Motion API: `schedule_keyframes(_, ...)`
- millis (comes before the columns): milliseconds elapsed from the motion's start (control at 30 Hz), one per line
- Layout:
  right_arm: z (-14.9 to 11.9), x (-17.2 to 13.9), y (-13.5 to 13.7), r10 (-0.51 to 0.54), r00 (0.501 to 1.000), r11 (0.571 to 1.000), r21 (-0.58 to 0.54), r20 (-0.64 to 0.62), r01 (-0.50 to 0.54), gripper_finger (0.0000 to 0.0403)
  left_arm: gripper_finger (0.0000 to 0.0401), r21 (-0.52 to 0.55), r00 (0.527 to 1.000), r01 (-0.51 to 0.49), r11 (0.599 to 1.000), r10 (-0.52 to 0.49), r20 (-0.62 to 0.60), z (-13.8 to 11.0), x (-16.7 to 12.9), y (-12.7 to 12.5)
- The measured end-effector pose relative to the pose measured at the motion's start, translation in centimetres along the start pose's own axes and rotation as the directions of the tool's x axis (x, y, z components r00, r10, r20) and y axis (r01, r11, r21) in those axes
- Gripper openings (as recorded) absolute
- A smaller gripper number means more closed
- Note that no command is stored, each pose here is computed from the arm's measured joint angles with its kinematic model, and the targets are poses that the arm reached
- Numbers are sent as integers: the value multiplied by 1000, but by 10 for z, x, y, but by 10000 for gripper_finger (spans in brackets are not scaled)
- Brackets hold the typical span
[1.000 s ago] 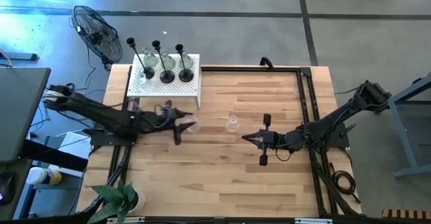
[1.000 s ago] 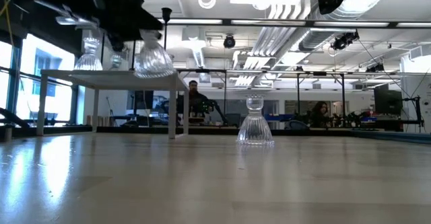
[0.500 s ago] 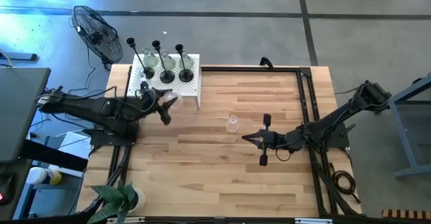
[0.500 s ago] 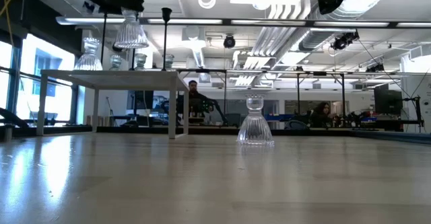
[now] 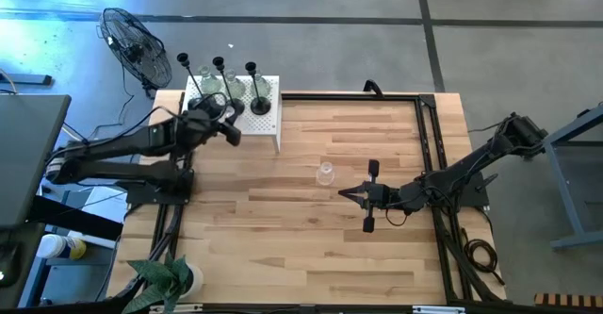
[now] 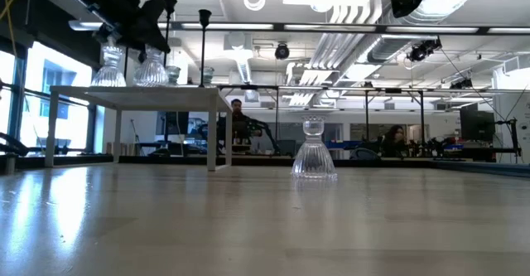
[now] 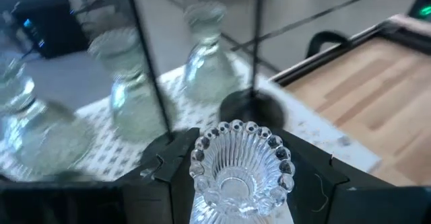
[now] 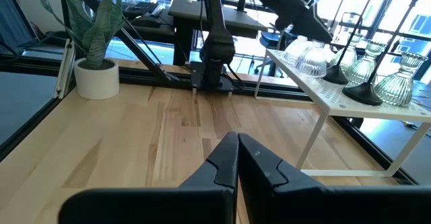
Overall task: Pick & Place candle stick holders
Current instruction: Put the bottom transparent glass candle holder on the shelf aligned with the other transparent glass candle holder
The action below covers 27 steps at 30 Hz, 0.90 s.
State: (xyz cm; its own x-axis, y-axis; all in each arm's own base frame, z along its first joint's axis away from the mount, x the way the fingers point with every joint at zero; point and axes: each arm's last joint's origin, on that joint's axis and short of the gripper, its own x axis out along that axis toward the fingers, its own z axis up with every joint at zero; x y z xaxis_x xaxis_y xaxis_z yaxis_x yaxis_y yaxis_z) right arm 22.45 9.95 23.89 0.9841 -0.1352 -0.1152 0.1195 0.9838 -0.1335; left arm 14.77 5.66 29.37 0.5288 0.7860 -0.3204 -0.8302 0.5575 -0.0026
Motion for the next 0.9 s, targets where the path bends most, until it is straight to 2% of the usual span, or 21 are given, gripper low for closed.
schedule_keyframes(467,0,0,0,0,1000,1000,0,0,0,1,170,-27,997,-57,998,55,-55,-1,15,12)
schedule_keyframes(900,0,0,0,0,1000,1000,0,0,0,1,170,-23,997,-44,999,43,-64,-1,15,11)
